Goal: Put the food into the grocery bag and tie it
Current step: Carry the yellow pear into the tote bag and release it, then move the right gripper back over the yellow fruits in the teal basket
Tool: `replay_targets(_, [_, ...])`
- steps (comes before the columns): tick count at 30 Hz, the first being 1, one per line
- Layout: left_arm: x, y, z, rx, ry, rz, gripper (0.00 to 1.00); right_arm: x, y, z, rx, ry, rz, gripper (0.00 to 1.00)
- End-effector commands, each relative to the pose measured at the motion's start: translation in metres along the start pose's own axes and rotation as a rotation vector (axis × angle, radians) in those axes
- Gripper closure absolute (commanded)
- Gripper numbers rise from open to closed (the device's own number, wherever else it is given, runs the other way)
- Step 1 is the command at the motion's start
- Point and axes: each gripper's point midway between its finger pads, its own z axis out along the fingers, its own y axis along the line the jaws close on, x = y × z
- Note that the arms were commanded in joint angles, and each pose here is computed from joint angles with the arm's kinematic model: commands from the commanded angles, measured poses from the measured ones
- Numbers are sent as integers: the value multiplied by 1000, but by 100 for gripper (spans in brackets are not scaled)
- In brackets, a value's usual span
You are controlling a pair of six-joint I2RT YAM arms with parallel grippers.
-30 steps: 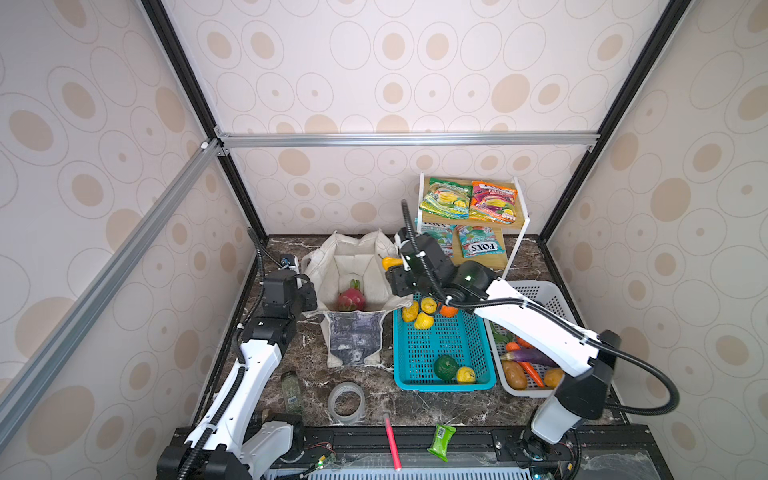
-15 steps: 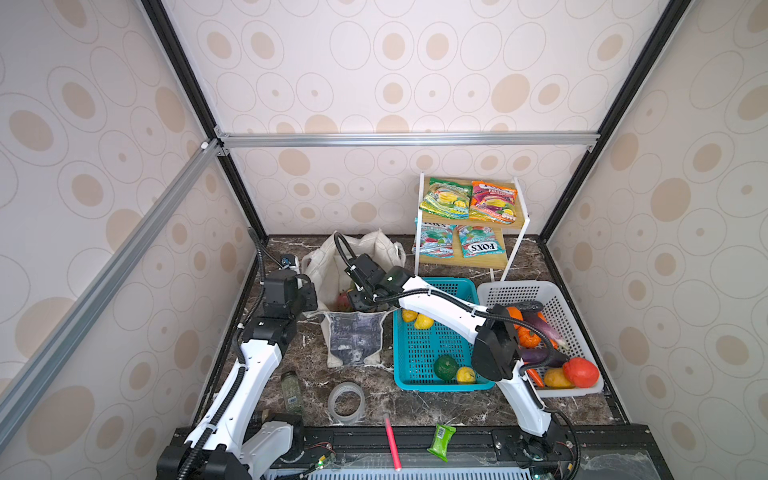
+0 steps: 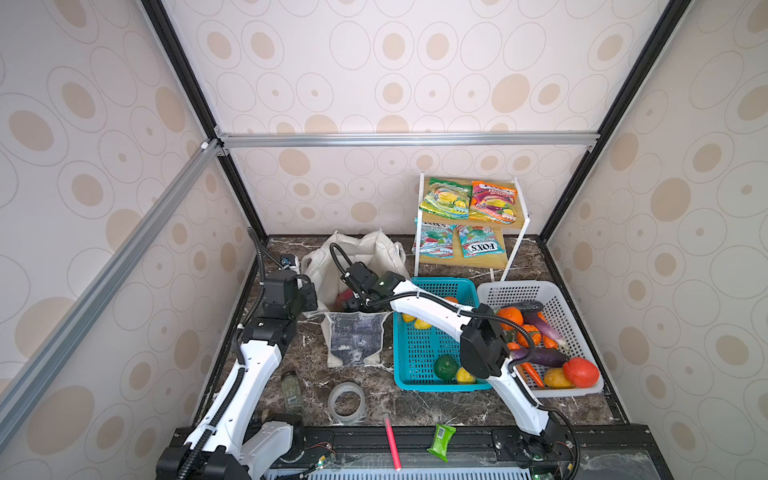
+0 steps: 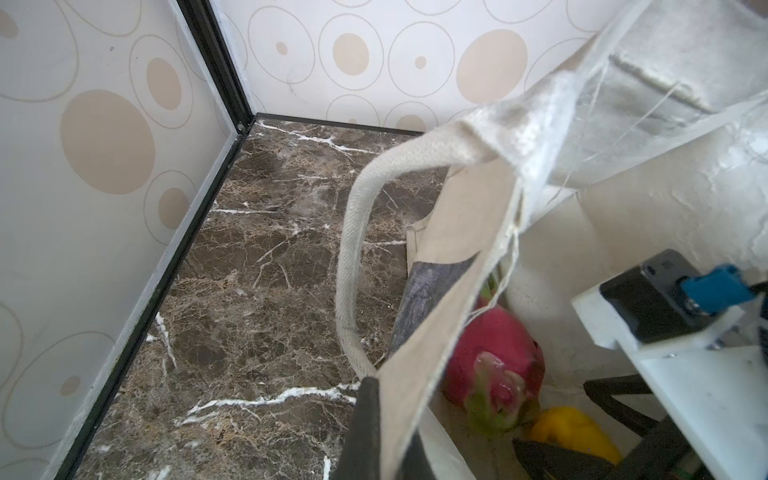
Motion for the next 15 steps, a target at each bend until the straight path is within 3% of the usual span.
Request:
replay_targets(1, [-9,-2,-6,8,-34,-7,100,-26,13,-44,-30,-83,-27,7])
replay_targets(3, [-9,-2,-6,7,-35,-8,100,-37,17,-66,-41,-127,-43,0])
replay_targets(8, [-10,-2,-6,8,-38,-9,100,-53,11,-121,-4,-219,-40,0])
replay_targets(15, [-10,-2,-7,9,-39,-14,100,-62,-39,-207,201,-374,140,0])
